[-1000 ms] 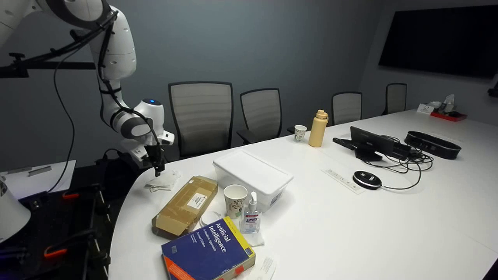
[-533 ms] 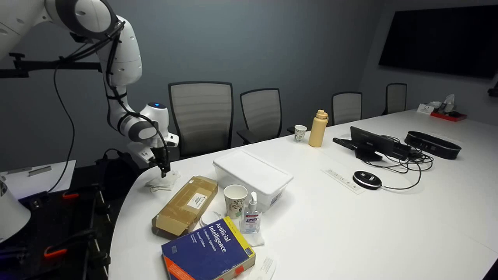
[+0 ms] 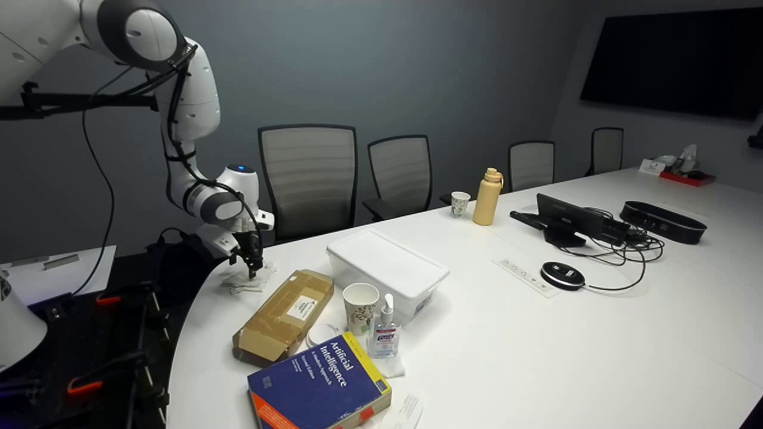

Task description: Use the tissue to wipe the box

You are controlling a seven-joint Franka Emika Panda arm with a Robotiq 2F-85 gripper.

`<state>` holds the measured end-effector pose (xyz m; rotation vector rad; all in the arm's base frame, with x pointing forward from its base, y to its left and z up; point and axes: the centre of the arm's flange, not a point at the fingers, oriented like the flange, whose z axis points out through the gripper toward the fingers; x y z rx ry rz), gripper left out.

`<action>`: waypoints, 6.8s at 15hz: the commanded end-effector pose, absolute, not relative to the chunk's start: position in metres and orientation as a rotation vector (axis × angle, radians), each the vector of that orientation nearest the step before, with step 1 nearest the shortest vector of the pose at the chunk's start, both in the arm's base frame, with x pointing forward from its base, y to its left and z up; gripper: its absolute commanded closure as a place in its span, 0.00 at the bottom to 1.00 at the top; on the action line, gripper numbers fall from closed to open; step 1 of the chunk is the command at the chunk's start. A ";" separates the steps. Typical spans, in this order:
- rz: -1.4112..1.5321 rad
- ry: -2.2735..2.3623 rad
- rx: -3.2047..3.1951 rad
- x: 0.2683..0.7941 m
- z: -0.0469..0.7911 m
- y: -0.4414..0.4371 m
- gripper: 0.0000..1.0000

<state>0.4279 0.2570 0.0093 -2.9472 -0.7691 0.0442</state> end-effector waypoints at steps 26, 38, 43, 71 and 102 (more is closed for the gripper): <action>-0.039 -0.599 -3.063 0.444 0.074 0.231 0.98; -0.212 -0.070 -3.155 0.476 0.163 0.092 0.98; -0.250 0.009 -3.136 0.464 0.146 0.081 0.98; -0.279 0.162 -3.108 0.482 0.075 0.072 0.98; -0.154 0.220 -3.093 0.496 0.048 0.092 0.98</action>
